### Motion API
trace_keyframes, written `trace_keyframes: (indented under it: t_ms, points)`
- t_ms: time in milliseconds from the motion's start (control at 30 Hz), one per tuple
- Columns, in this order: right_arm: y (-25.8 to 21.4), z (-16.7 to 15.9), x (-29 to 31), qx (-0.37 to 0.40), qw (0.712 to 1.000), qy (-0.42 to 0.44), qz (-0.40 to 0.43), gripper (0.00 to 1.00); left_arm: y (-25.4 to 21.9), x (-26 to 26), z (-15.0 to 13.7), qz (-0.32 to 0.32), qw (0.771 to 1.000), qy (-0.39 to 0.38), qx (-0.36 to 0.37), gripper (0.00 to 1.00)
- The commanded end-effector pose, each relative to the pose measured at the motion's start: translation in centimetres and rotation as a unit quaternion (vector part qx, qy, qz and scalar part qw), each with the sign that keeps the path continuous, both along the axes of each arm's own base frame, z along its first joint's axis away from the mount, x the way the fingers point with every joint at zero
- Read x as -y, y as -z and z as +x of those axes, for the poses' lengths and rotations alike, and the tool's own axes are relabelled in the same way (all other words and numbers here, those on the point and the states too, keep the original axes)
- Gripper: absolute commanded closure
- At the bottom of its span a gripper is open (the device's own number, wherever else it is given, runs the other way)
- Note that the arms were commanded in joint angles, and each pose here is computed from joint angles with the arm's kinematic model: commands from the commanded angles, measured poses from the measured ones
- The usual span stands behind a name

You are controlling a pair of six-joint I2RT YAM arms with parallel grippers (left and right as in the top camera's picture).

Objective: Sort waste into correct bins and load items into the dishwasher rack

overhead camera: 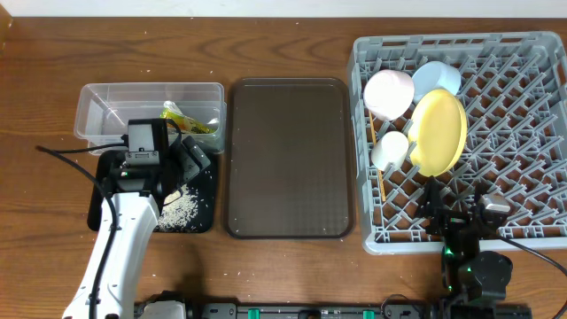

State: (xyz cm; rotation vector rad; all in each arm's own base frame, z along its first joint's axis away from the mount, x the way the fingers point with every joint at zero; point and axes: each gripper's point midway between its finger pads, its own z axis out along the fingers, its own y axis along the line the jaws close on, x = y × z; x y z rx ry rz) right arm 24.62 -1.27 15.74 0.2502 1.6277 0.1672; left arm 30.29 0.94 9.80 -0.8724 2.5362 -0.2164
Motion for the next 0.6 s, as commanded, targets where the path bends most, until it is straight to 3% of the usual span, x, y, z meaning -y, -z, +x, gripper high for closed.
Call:
trace_keyframes:
  t_ms: [0, 267, 567]
  points:
    - [0.05, -0.04, 0.17, 0.000, 1.000, 0.003, 0.003, 0.01, 0.00, -0.30, -0.14, 0.005, 1.000, -0.005, 0.000, 0.01]
    - [0.11, -0.02, 0.18, -0.001, 1.000, 0.003, 0.002, 0.01, 0.00, -0.30, -0.14, 0.005, 1.000, -0.005, 0.000, 0.01]
    - [0.20, -0.01, 0.12, -0.007, 0.995, -0.006, -0.096, 0.01, 0.00, -0.30, -0.14, 0.005, 1.000, -0.005, 0.000, 0.01]
